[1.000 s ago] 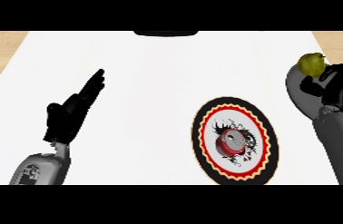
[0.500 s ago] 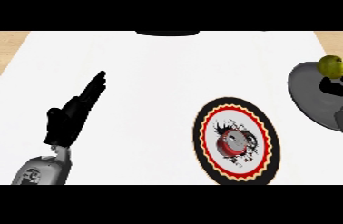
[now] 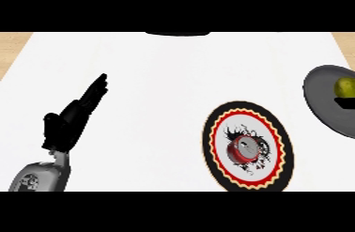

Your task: Pick the pear from the plate and place it in the pan

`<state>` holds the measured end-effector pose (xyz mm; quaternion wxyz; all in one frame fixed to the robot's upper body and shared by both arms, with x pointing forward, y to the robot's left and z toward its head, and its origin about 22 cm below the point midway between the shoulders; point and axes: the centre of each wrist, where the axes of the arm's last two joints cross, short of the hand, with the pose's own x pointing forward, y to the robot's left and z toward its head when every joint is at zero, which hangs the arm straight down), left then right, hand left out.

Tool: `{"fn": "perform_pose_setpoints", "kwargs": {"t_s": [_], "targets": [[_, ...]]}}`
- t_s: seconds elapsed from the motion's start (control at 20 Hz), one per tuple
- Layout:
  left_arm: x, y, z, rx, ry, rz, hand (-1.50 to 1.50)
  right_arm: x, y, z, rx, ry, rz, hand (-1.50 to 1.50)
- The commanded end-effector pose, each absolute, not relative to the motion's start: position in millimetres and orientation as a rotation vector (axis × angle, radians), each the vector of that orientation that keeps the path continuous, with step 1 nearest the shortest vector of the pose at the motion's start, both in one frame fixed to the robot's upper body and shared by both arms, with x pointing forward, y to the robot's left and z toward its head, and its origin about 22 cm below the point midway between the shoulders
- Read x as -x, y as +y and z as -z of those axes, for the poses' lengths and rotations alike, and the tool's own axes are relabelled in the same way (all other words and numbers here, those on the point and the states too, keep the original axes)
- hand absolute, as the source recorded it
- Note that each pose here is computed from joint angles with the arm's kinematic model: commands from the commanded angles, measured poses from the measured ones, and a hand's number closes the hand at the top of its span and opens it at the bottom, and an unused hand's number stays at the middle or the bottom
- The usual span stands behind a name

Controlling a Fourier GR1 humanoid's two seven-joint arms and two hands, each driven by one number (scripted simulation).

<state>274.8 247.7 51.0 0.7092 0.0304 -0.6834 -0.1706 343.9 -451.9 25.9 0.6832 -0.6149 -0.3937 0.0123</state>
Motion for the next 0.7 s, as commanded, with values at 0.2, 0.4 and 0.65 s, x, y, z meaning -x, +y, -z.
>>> {"fn": "perform_pose_setpoints", "kwargs": {"t_s": [0.2, 0.4, 0.65], "targets": [[-277, 235, -50, -0.059, -1.528, 0.392, 0.00, -345, -464, -42, 1.260, -1.122, 0.188, -1.50], [-279, 249, -56, -0.076, -1.519, 0.359, 0.00, -334, -472, -36, 1.229, -1.264, 0.379, -1.50], [-273, 245, -55, -0.054, -1.507, 0.371, 0.00, -298, -503, -26, 1.076, -1.406, 0.502, -1.50]]}}
